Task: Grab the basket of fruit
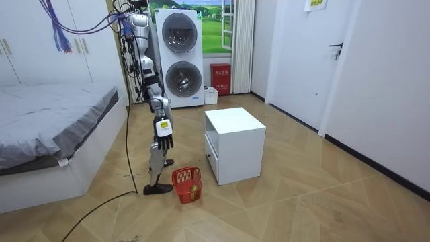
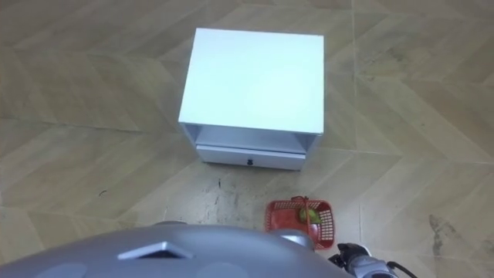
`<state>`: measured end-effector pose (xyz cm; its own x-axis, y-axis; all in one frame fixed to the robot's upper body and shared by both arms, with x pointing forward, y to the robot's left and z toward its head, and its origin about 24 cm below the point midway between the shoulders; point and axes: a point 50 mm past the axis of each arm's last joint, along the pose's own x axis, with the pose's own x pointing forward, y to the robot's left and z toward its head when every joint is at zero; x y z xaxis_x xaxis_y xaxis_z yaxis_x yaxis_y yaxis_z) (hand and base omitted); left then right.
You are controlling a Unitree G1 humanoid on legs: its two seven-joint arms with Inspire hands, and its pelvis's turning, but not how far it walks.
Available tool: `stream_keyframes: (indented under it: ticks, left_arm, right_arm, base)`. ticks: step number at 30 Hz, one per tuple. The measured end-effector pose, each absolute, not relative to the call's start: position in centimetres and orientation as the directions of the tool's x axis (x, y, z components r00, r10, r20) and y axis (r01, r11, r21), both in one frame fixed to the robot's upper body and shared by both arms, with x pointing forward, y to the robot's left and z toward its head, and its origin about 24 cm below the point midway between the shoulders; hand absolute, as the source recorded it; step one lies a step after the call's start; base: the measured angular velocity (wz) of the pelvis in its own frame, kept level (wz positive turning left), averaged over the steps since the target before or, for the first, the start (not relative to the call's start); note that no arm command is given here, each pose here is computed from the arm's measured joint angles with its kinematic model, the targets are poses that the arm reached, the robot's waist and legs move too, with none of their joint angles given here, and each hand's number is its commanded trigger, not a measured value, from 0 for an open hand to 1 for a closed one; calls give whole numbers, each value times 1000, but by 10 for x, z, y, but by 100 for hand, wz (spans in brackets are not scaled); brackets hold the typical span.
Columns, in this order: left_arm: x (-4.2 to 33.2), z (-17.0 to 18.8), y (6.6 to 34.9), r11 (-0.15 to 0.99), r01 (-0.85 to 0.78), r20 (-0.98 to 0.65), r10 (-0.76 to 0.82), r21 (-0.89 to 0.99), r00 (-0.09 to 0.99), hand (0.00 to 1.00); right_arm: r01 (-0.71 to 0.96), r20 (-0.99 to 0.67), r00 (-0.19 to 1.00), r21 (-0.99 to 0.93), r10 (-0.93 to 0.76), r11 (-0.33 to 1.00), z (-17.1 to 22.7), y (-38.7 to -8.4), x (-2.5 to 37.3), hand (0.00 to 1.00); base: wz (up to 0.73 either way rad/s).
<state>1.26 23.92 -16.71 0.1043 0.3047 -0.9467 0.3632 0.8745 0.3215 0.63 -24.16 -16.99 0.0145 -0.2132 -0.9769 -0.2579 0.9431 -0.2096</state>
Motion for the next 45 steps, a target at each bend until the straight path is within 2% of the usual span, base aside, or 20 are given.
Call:
stream_keyframes:
  ticks: [19, 28, 32, 35, 37, 39, 40, 42, 45]
  left_arm:
    - [9, -166, 241, 877, 325, -935, 337, 354, 111, 0]
    - [19, -166, 241, 881, 317, -936, 323, 351, 141, 0]
    - [20, -165, 250, 892, 259, -928, 340, 370, 154, 0]
    - [26, -161, 259, 882, 257, -916, 357, 395, 185, 0]
    - [31, -161, 259, 879, 260, -912, 355, 400, 204, 0]
    - [42, -160, 261, 880, 240, -905, 362, 411, 224, 0]
    - [45, -159, 262, 879, 232, -902, 366, 416, 230, 0]
    - [67, -156, 266, 875, 182, -878, 393, 449, 275, 0]
    - [93, -152, 265, 875, 127, -853, 407, 466, 327, 0]
  right_arm:
    - [-201, -959, 29, -282, -282, 938, -168, -248, 6, 0]
    - [-107, -935, 88, -352, -344, 930, -164, -259, 18, 0]
    - [-69, -920, 174, -368, -352, 927, -161, -261, 43, 0]
    - [17, -922, 176, -348, -345, 937, -161, -260, 44, 0]
    - [66, -906, 235, -345, -351, 936, -157, -261, 69, 0]
    - [101, -865, 363, -333, -346, 938, -148, -258, 113, 0]
    - [112, -854, 389, -328, -345, 938, -145, -256, 123, 0]
    - [120, -808, 493, -304, -323, 945, -134, -246, 161, 0]
    - [127, -753, 579, -296, -313, 947, -121, -239, 193, 0]
  base:
    - [1]
    - [0]
    - [-23]
    - [44]
    - [-12]
    - [-10]
    - [9]
    - [16]
    - [10]
